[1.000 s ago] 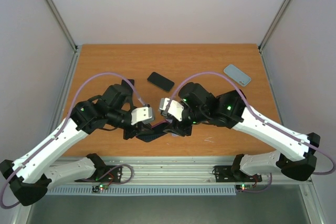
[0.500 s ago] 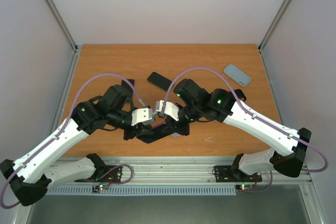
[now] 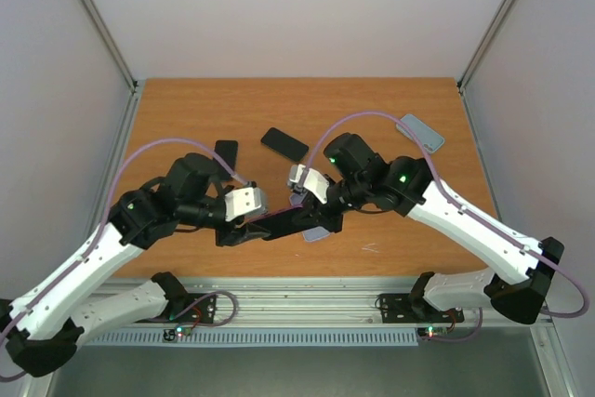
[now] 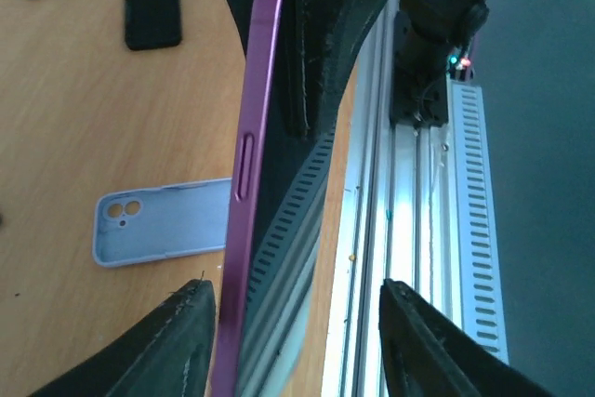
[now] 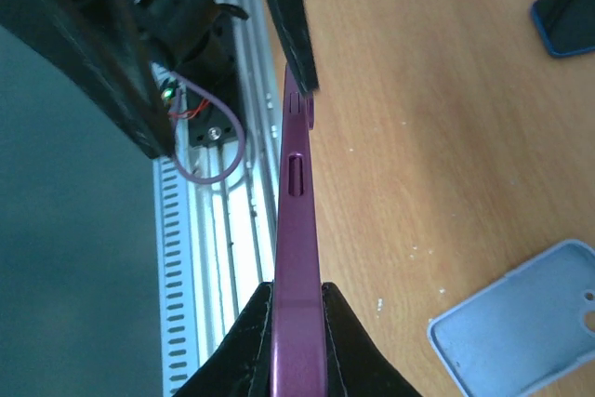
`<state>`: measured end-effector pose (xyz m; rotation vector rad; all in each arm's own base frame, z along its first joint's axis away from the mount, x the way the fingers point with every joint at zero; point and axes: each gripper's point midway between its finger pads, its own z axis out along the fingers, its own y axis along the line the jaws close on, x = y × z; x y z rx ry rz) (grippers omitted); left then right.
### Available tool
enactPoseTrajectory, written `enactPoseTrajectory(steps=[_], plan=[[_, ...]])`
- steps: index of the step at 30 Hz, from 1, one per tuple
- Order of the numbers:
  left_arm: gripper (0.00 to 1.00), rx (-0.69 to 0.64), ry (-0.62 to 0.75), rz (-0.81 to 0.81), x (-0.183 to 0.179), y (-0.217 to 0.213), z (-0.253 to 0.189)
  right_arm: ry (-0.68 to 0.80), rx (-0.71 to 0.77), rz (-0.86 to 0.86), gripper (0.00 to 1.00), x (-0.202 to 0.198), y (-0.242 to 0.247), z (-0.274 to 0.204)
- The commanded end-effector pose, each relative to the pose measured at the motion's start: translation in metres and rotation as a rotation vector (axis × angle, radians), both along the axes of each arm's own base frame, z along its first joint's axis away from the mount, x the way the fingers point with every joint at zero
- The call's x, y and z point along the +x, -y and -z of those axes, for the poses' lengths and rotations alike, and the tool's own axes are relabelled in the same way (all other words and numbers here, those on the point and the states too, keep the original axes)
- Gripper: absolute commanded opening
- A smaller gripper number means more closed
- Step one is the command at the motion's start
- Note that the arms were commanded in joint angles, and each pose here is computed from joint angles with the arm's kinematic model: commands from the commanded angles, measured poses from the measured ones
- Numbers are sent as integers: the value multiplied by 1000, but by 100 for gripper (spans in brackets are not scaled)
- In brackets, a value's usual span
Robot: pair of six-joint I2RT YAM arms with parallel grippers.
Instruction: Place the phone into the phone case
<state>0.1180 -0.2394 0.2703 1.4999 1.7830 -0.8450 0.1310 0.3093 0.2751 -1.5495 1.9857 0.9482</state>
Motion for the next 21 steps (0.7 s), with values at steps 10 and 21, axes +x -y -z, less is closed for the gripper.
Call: enactPoseTrajectory(steps=[10,21], plan=[[68,-301,106,-404,41,-20,-85,70,295,498,1,59,17,-51],[71,-629,-125,-705,65,-36,-70,30,623,712,1,76,32,-65]])
